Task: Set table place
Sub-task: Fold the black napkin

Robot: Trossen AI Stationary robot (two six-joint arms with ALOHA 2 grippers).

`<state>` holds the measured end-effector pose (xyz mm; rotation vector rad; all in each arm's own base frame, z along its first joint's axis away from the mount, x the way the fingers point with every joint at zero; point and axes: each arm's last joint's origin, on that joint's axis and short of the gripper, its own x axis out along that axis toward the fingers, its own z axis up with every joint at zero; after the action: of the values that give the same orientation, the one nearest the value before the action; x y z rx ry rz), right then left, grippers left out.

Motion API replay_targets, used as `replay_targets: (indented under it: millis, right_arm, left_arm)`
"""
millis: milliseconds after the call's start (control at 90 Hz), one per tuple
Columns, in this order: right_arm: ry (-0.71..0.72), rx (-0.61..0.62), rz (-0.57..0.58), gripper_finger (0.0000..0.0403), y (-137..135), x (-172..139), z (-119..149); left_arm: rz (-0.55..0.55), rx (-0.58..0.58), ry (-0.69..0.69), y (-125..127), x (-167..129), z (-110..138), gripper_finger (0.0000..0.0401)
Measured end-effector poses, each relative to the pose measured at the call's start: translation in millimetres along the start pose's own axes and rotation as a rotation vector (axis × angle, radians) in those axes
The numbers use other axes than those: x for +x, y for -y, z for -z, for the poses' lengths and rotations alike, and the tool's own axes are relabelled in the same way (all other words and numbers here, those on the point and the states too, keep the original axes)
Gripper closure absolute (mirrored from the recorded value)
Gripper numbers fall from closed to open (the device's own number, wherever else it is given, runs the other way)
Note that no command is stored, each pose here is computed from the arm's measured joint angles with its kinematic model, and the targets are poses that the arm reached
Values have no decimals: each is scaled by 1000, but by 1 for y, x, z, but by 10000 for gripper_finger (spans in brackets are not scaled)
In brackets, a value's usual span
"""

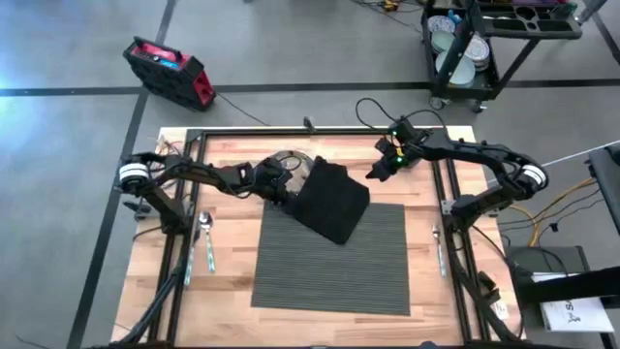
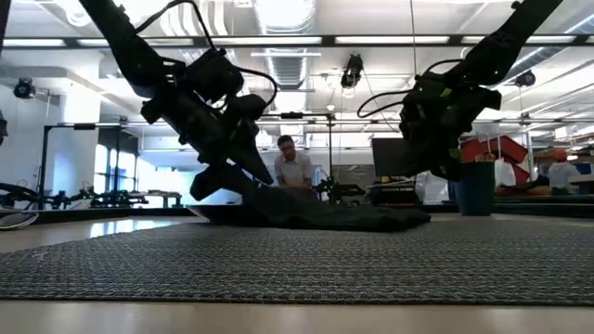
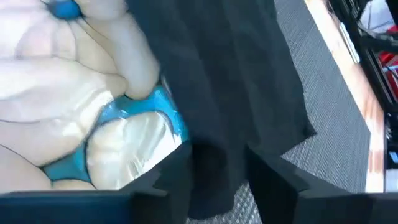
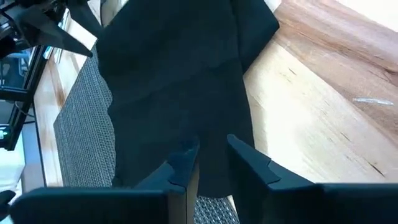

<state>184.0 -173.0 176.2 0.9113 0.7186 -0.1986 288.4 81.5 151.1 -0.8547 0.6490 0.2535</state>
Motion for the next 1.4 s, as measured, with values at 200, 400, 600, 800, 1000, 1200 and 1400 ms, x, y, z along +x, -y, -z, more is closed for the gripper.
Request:
replay_targets:
  millis: [200, 400, 600, 800, 1000, 1200, 1400]
  right_arm:
    - [1, 0, 0, 354, 0, 0, 0]
    - [1, 0, 0, 348, 0, 0, 0]
    - [1, -1, 0, 336, 0, 0, 0]
    - [2, -2, -1, 333, 0, 0, 0]
    - [21, -4, -6, 347, -1, 0, -2]
    - [26, -6, -23, 351, -6, 4, -3]
    - [22, -29, -25, 329, -14, 10, -3]
  left_arm:
    - [8, 4, 4, 1, 0, 0, 377]
    - [64, 2, -4, 5, -3, -2, 400]
    - [78, 5, -44, 11, -16, -1, 401]
    - [-108, 52, -30, 7, -48, 0, 401]
    - [-309, 80, 124, 2, -85, -9, 401]
    - [-344, 77, 205, 0, -96, -16, 401]
    - [-391, 82, 178, -6, -87, -15, 401]
